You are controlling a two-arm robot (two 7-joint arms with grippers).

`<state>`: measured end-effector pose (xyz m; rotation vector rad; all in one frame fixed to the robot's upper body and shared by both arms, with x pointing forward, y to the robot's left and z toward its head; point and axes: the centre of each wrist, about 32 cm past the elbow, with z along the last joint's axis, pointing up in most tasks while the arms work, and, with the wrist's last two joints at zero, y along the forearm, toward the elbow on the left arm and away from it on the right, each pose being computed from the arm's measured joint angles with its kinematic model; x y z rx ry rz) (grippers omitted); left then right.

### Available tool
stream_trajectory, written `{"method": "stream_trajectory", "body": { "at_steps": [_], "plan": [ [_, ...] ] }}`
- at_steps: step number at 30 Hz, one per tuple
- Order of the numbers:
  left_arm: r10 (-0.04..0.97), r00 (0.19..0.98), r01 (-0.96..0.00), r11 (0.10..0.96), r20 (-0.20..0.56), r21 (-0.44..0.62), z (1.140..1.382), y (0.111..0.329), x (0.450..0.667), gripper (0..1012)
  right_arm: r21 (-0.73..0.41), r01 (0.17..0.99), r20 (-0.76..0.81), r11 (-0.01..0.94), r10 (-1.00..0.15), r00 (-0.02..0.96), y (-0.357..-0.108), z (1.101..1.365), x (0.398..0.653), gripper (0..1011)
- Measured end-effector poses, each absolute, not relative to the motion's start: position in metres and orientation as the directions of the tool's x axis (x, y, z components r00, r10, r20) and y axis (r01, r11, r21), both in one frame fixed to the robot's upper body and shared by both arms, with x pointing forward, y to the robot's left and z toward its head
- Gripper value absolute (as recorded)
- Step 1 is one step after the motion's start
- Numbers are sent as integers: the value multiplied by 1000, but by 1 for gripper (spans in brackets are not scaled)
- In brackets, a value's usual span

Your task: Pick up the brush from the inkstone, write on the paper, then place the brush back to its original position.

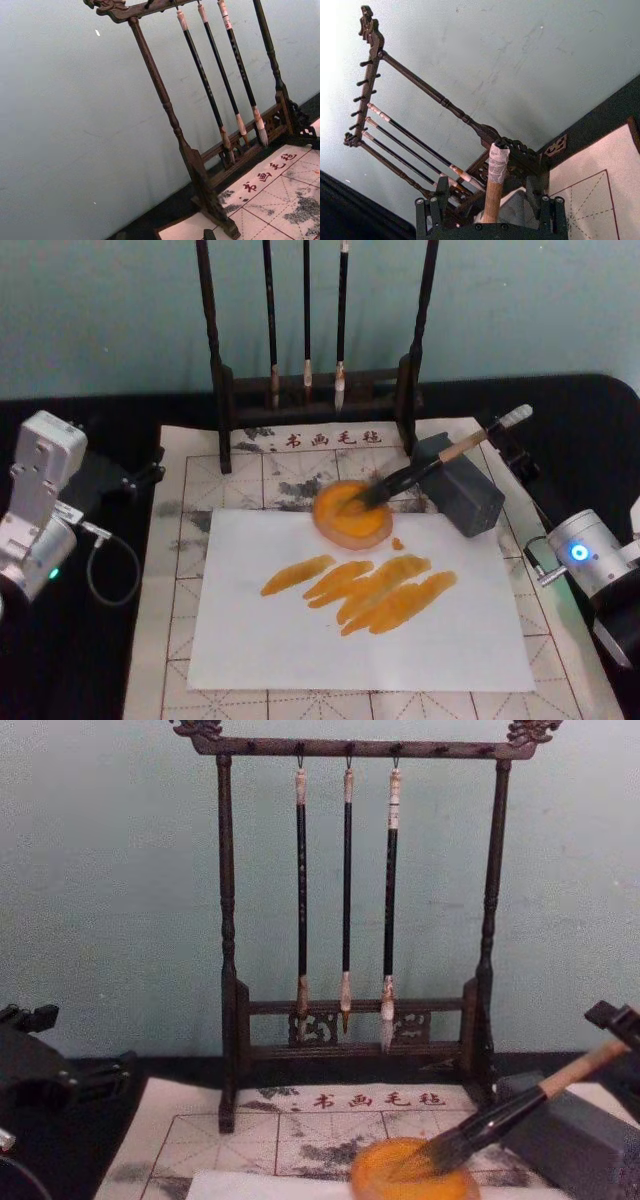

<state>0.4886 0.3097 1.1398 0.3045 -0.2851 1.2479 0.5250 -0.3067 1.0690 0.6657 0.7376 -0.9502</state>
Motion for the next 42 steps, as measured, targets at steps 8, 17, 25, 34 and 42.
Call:
{"method": "stream_trajectory", "body": {
  "at_steps": [8, 17, 25, 34, 42],
  "plan": [
    [880, 292, -955, 287, 374, 70, 1140, 310, 489, 1001, 176, 887, -795, 427, -469, 384, -307, 1069, 525, 994],
    [880, 292, -955, 287, 374, 70, 1140, 310, 489, 1001, 176, 887, -795, 427, -469, 384, -307, 1069, 525, 799],
    [880, 292, -955, 287, 374, 70, 1140, 310, 489, 1001, 176, 887, -795, 426, -469, 384, -307, 1069, 525, 528],
    [880, 292, -955, 287, 374, 70, 1140, 310, 489, 1001, 176, 887, -796, 427, -469, 383, -307, 1069, 525, 268],
    [880, 292, -955, 287, 374, 70, 1140, 310, 489, 1001, 176, 887, -796, 427, -469, 384, -307, 1069, 525, 183]
  ]
}}
